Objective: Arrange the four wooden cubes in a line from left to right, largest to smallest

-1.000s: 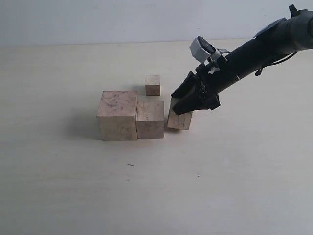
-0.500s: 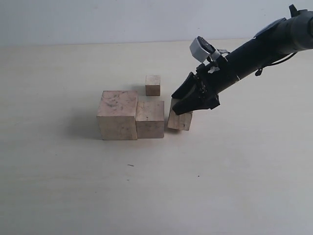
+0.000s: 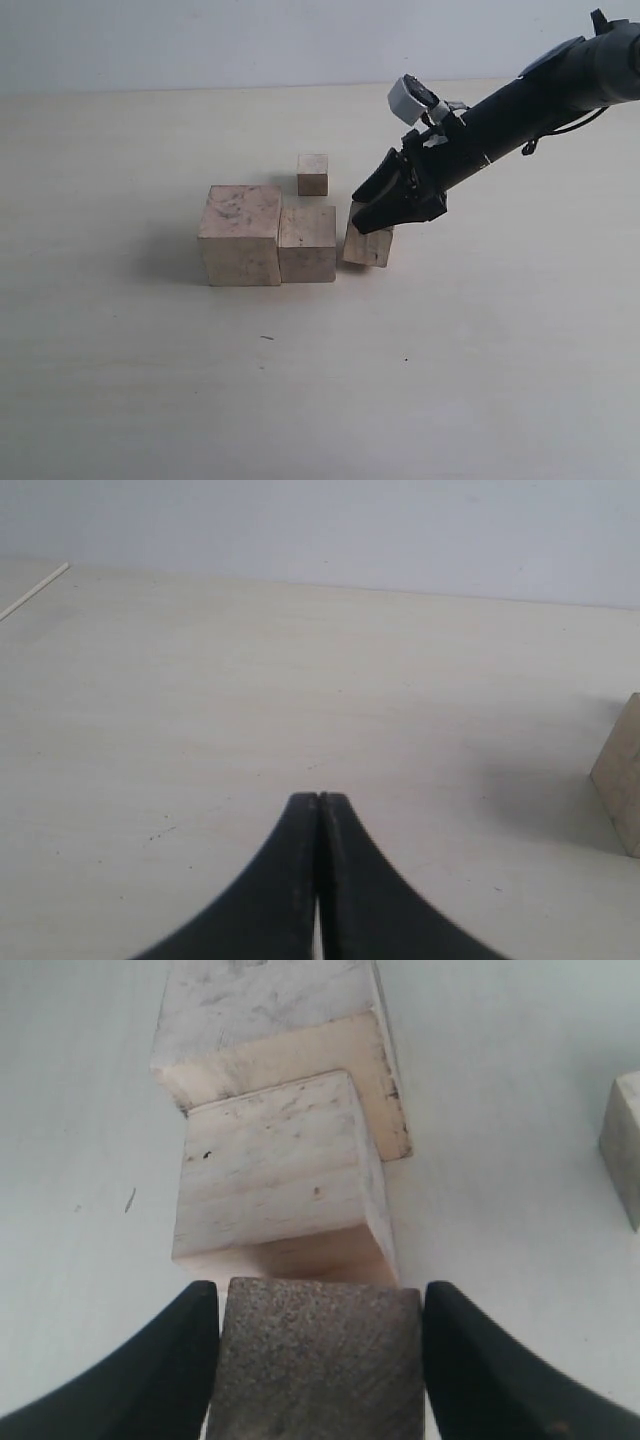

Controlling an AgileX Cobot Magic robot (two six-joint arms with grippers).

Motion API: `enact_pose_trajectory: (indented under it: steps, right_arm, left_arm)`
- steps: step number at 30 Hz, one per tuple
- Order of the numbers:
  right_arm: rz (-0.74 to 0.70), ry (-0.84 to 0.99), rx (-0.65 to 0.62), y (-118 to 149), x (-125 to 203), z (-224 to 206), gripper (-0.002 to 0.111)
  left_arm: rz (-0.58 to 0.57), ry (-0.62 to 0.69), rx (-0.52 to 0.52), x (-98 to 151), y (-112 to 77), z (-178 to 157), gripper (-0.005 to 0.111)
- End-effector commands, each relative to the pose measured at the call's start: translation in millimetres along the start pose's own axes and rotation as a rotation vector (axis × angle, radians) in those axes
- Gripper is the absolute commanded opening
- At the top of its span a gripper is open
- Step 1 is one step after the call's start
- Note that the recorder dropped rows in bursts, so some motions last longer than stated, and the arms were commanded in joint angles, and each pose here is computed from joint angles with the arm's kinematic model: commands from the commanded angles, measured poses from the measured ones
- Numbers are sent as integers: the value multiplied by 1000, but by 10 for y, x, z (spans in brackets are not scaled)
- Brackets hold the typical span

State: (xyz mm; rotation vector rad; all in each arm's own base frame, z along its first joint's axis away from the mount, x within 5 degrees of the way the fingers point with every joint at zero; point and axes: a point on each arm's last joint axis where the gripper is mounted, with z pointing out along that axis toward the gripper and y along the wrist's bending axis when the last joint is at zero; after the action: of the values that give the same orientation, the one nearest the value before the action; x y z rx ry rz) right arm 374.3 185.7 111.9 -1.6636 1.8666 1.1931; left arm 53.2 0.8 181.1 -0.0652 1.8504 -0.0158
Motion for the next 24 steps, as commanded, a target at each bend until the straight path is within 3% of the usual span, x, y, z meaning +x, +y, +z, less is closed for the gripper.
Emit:
enact_pose_trajectory:
  steps: [1, 13, 24]
  right_arm:
    - [3, 3, -18, 22, 13, -6, 51]
    - [-38, -32, -13, 20, -26, 6, 51]
    - [-65, 60, -34, 23, 68, 115, 51]
  left_arm:
    - [-3, -15, 1, -3, 0, 0, 0]
    - [-3, -15, 1, -3, 0, 0, 0]
    - [-3, -15, 1, -3, 0, 0, 0]
